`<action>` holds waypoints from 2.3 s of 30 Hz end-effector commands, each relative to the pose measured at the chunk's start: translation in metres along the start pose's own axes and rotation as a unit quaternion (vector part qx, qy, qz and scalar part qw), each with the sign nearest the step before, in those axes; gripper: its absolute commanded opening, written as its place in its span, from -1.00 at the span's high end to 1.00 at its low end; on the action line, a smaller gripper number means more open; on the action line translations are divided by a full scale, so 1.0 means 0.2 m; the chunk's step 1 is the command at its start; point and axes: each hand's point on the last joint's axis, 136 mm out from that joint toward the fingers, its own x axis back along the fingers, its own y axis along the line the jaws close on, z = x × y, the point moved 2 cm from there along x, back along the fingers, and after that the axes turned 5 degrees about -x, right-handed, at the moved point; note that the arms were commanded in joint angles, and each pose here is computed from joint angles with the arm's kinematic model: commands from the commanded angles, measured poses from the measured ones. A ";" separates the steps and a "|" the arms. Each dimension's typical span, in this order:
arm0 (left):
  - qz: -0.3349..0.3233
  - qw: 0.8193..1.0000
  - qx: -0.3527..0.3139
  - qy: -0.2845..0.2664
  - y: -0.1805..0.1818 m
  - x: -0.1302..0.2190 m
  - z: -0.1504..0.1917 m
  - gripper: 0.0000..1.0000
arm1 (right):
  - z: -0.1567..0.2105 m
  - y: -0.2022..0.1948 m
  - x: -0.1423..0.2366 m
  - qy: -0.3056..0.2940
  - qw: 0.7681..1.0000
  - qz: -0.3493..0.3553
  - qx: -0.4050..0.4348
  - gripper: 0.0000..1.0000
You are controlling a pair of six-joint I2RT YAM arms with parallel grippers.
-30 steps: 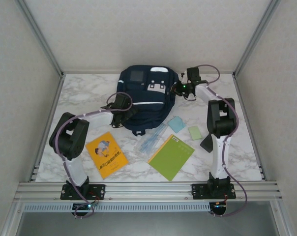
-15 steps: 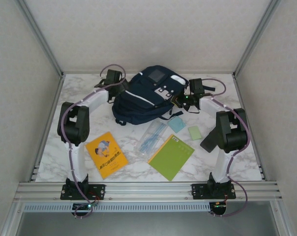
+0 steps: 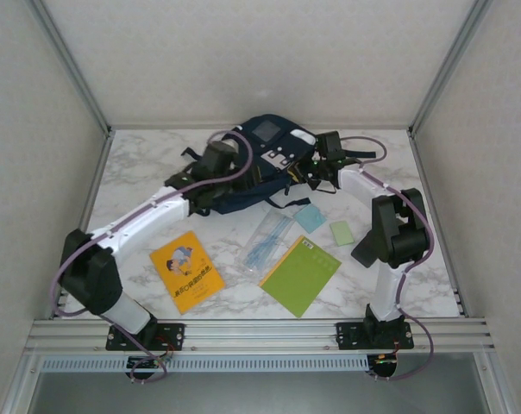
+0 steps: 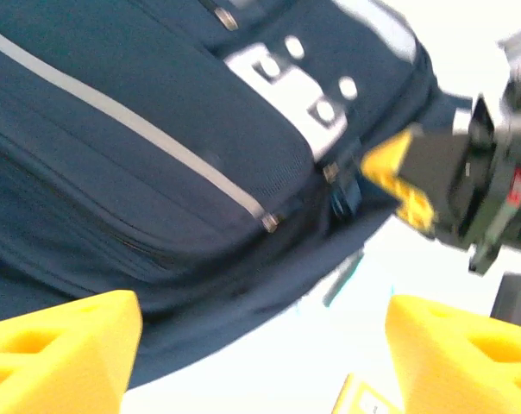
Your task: Pack the student bag
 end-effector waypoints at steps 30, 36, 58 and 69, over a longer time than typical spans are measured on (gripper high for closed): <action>-0.120 0.983 -0.139 -0.029 -0.20 -0.72 0.07 0.89 | 0.05 0.16 0.03 0.013 0.999 -0.043 -0.007 1.00; -0.079 0.985 -0.145 0.053 -0.19 -0.62 0.20 1.00 | -0.03 0.16 0.02 -0.010 0.999 -0.017 0.048 1.00; -0.035 0.988 -0.089 0.123 0.10 -0.24 0.22 1.00 | -0.15 0.12 0.08 -0.022 0.999 -0.009 0.049 1.00; -0.034 0.993 -0.083 0.083 0.11 -0.30 0.10 1.00 | -0.16 0.17 0.13 -0.016 0.996 -0.012 0.091 1.00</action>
